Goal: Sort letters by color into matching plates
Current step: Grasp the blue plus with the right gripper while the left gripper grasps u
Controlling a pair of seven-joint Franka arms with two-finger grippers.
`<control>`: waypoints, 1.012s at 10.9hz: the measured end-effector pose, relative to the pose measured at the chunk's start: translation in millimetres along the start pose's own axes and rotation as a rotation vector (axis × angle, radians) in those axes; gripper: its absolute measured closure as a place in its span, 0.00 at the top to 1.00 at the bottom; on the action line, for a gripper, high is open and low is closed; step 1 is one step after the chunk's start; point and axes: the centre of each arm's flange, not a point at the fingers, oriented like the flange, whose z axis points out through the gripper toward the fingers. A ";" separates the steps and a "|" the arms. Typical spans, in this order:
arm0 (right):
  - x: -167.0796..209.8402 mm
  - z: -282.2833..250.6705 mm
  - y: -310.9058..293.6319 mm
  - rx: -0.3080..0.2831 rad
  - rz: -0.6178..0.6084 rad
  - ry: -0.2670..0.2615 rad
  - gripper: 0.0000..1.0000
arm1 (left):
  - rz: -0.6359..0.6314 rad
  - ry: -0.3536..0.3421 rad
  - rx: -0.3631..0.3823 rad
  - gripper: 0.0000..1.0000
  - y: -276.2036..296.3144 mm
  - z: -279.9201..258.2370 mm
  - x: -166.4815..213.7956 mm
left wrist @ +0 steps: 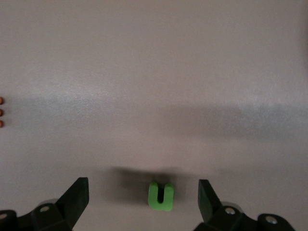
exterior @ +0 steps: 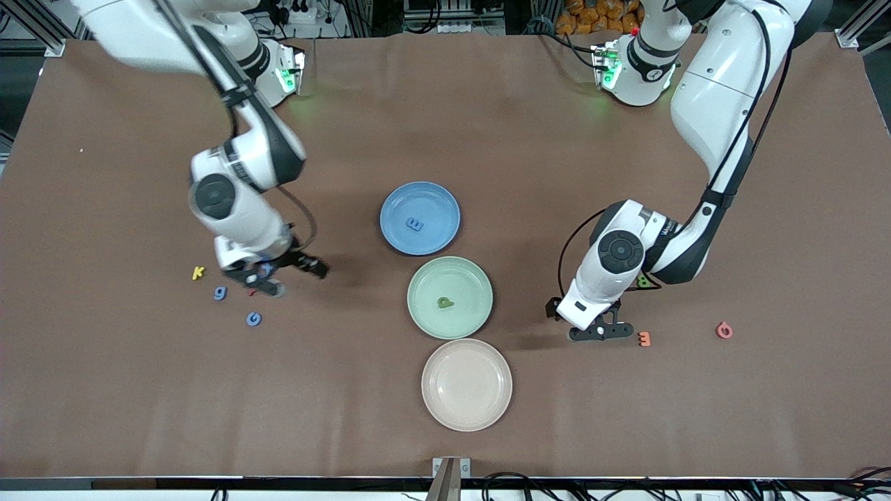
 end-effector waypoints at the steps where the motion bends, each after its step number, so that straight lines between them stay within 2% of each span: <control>1: 28.1 -0.1 36.7 -0.008 0.060 -0.003 0.93 | 0.033 -0.006 0.001 1.00 1.3 2.6 -1.8; 3: 64.2 0.6 96.8 -0.019 0.187 -0.023 0.93 | 0.101 -0.030 -0.011 1.00 4.4 10.3 -6.1; 5: 86.5 2.9 147.7 -0.003 0.316 -0.054 0.92 | 0.140 -0.048 -0.017 1.00 6.7 16.4 -9.8; 7: 96.2 8.4 171.8 -0.005 0.361 -0.052 0.91 | 0.147 -0.061 -0.013 1.00 6.8 21.8 -12.3; 8: 97.7 17.0 177.3 0.001 0.377 -0.052 0.83 | 0.148 -0.064 -0.013 1.00 6.9 24.0 -13.2; 9: 95.6 30.2 179.2 0.010 0.384 -0.051 0.82 | 0.135 -0.072 -0.022 0.95 6.9 24.6 -13.5; 11: 86.4 56.4 179.6 0.024 0.386 -0.049 0.81 | -0.005 -0.111 -0.070 0.69 10.7 24.3 -15.2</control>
